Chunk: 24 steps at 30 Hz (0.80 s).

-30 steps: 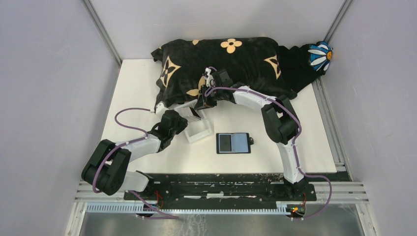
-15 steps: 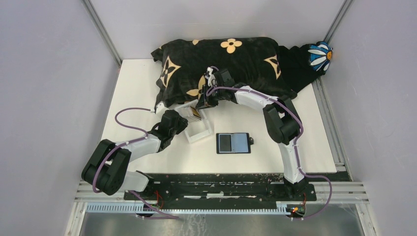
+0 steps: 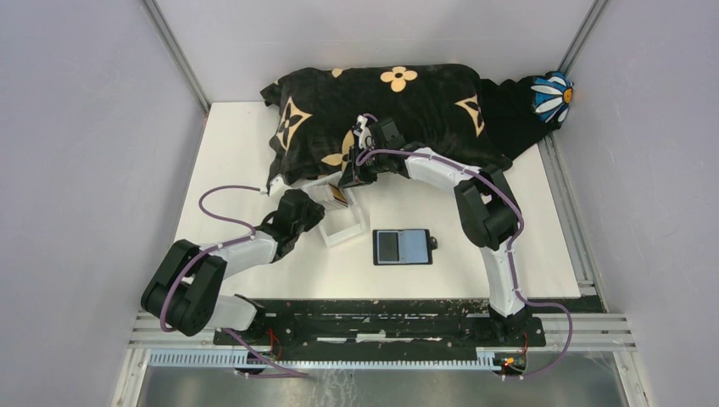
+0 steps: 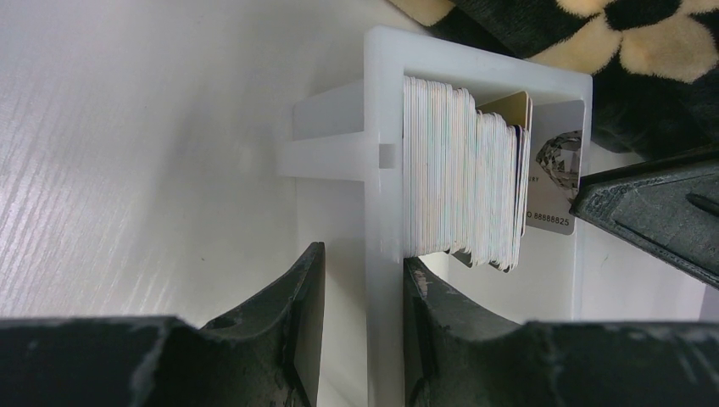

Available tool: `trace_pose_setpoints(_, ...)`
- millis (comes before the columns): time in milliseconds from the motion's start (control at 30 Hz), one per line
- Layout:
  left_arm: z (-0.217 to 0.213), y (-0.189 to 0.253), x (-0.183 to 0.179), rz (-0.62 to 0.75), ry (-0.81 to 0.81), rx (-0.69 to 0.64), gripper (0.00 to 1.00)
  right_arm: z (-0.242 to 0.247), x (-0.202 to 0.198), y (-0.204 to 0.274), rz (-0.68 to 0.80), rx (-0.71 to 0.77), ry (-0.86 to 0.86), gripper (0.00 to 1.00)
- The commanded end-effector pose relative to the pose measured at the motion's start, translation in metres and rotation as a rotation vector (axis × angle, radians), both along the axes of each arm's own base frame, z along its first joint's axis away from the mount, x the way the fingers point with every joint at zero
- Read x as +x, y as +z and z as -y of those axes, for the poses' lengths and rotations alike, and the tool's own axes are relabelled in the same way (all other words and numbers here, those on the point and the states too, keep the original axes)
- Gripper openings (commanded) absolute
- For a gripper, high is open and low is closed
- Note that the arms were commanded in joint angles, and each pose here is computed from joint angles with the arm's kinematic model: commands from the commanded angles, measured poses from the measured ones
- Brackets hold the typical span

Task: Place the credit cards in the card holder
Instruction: Pick up the credit card from the storage box.

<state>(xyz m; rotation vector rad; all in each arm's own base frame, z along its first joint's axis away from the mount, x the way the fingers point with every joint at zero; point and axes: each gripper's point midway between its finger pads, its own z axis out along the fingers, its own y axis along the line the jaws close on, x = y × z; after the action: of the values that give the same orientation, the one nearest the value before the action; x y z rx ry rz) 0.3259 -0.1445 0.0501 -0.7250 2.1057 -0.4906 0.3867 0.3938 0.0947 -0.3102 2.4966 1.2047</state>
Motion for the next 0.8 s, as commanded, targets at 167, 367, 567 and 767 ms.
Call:
trace_pose_setpoints(167, -0.001, -0.018, -0.009, -0.064, -0.025, 0.021, 0.35, 0.046, 0.016, -0.022, 0.109, -0.300, -0.085, 0.26)
trace_pose_setpoints(367, -0.002, -0.018, -0.010, -0.062, -0.023, 0.021, 0.34, 0.056, 0.017, -0.022, 0.155, -0.393, -0.095, 0.25)
trace_pose_setpoints(567, -0.002, -0.017, -0.010, -0.060, -0.023, 0.020, 0.34, 0.066, 0.020, -0.024, 0.188, -0.462, -0.108, 0.24)
trace_pose_setpoints(767, -0.001, -0.018, -0.011, -0.061, -0.026, 0.017, 0.34, 0.075, 0.022, -0.027, 0.225, -0.557, -0.114, 0.23)
